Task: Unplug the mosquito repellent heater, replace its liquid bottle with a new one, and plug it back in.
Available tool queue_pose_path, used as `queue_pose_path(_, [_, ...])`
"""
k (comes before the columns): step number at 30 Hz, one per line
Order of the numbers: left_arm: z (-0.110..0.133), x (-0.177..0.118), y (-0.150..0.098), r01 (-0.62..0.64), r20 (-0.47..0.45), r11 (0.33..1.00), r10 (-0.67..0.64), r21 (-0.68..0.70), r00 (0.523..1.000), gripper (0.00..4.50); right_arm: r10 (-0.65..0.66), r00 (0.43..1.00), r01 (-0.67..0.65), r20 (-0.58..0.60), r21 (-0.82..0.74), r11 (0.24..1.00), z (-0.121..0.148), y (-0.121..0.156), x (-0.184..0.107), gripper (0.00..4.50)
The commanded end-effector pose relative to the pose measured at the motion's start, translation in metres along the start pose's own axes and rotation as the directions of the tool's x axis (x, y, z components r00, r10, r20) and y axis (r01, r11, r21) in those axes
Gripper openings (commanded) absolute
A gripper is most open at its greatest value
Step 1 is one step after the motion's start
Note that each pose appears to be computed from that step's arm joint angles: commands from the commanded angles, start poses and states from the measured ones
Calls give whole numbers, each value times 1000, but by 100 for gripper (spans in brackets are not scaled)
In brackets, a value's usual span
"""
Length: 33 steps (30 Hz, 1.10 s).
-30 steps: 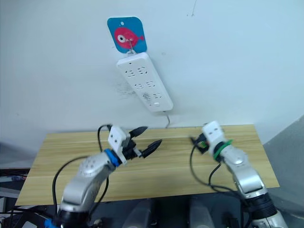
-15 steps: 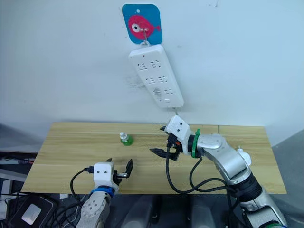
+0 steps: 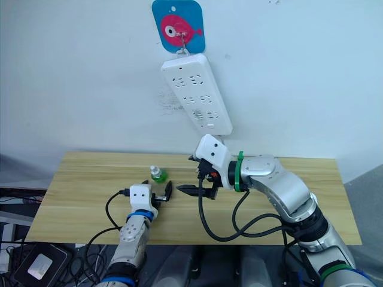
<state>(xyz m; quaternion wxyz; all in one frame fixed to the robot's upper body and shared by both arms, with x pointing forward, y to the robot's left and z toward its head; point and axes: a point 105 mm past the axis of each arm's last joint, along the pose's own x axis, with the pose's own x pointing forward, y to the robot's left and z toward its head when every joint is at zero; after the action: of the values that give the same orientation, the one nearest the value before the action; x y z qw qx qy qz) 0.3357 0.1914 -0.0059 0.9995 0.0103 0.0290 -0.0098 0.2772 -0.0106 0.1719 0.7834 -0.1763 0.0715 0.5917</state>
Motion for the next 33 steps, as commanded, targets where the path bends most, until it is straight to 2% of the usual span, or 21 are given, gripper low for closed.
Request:
queue_pose_path(1, [-13,-2,1,-1,-32,1000,1,-16,1000,450,8,998,-5,58,-52,999,23,2,-5,446])
queue_pose_path(2, [-12,-1,-1,13,-24,1000,-14,-12,1000,450,7,998,-4,68,-52,999,28,1,-5,446])
queue_pose_path(4, [-10,2,-5,32,-12,999,-32,0,999,410,4,997,1,83,-51,999,33,0,-4,450])
queue_pose_path(10, [-6,8,-8,33,5,999,-33,16,999,233,1,994,4,108,-41,999,40,0,-1,450])
queue_pose_path(11, [-6,8,-7,31,6,999,-31,20,1000,219,-2,994,6,105,-41,999,38,-1,0,450])
queue_pose_path(15, [-3,5,-12,78,21,995,-79,70,997,219,-17,993,21,119,-25,999,35,-2,2,450])
queue_pose_path(18, [15,3,-32,228,57,963,-238,144,970,219,-42,989,43,139,-5,999,28,-7,-2,450])
queue_pose_path(21, [37,-6,-60,432,62,876,-454,214,889,219,-48,993,50,104,-19,999,0,-7,-8,450])
queue_pose_path(24, [62,-26,-94,665,35,716,-686,212,727,219,-43,995,45,91,-20,999,-19,-4,-16,450])
queue_pose_path(29, [90,-49,-121,852,-27,487,-865,192,501,219,-67,993,68,99,-14,998,-29,-6,-17,450])
queue_pose_path(31, [98,-51,-126,879,-47,439,-890,188,454,219,-92,989,91,114,9,996,-30,-10,-17,450])
queue_pose_path(33, [106,-51,-129,890,-45,421,-900,177,435,219,-104,986,101,132,26,995,-29,-12,-17,450])
